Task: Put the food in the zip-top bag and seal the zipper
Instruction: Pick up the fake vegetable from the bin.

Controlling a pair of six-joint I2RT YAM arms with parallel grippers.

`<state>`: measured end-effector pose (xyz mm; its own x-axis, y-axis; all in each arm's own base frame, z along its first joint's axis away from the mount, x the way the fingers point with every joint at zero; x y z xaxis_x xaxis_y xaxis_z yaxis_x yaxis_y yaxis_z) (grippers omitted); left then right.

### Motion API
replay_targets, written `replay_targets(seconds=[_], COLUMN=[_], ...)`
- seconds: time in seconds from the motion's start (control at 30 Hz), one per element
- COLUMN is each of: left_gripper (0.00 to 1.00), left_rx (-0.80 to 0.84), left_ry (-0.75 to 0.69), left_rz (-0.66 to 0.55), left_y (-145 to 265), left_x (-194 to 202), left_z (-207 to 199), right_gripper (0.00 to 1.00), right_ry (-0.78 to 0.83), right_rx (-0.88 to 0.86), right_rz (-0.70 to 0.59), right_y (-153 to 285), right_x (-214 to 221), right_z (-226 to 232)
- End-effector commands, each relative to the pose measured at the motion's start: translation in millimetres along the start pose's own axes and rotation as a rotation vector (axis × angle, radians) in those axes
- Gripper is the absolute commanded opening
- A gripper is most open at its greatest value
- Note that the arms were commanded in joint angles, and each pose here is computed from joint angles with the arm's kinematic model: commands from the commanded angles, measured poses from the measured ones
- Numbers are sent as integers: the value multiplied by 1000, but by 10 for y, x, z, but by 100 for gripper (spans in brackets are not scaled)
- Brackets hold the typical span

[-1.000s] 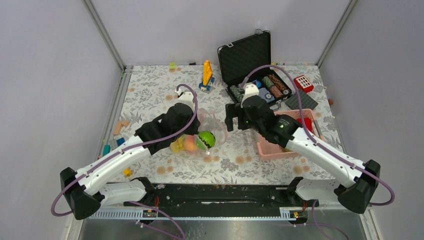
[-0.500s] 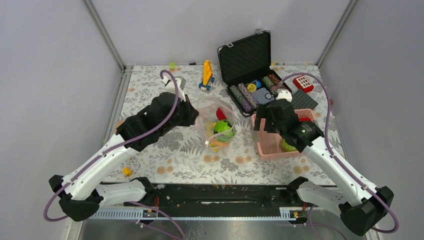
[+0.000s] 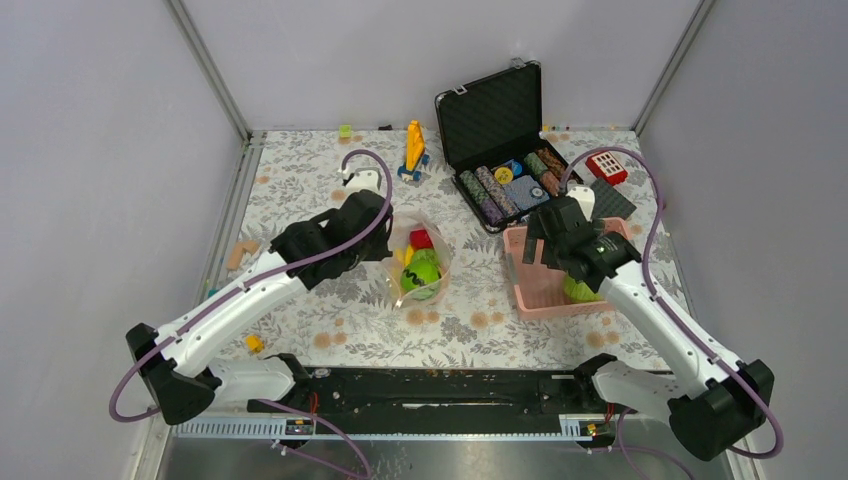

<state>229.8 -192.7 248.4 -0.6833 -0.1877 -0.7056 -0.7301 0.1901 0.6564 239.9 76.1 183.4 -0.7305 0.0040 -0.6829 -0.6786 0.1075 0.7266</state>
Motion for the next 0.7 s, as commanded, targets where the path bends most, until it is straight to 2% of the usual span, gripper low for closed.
replay_targets(seconds=[0.0,0.2,0.67], left_gripper=[0,0,0], left_rx=[-27,-30,71], left_ry=[5,-22,-14], left_rz=[-59,-77,-103], left_y=[34,49,170], left_x=[-117,-161,-257], left_z=[69,85,-55], right_gripper=[100,100,100], right_ry=[-60,-145,-166], right_rx=[149,199,309], right_rz=[34,122,317], right_y=[-15,-130,-456], right_x=[-4,204,604], right_z=[-264,-429,-678])
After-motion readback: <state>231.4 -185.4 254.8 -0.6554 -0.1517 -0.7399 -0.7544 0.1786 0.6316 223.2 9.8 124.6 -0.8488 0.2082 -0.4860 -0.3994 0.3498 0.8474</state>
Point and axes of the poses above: each gripper's point midway between its finger pads, its own y axis back along the fingers, its own z axis along the line the jaws close on, x = y × z, the point moved 2 cm from there along y, back along the fingers, and after that the axes turned 6 degrees about y, right-handed, at the moved point
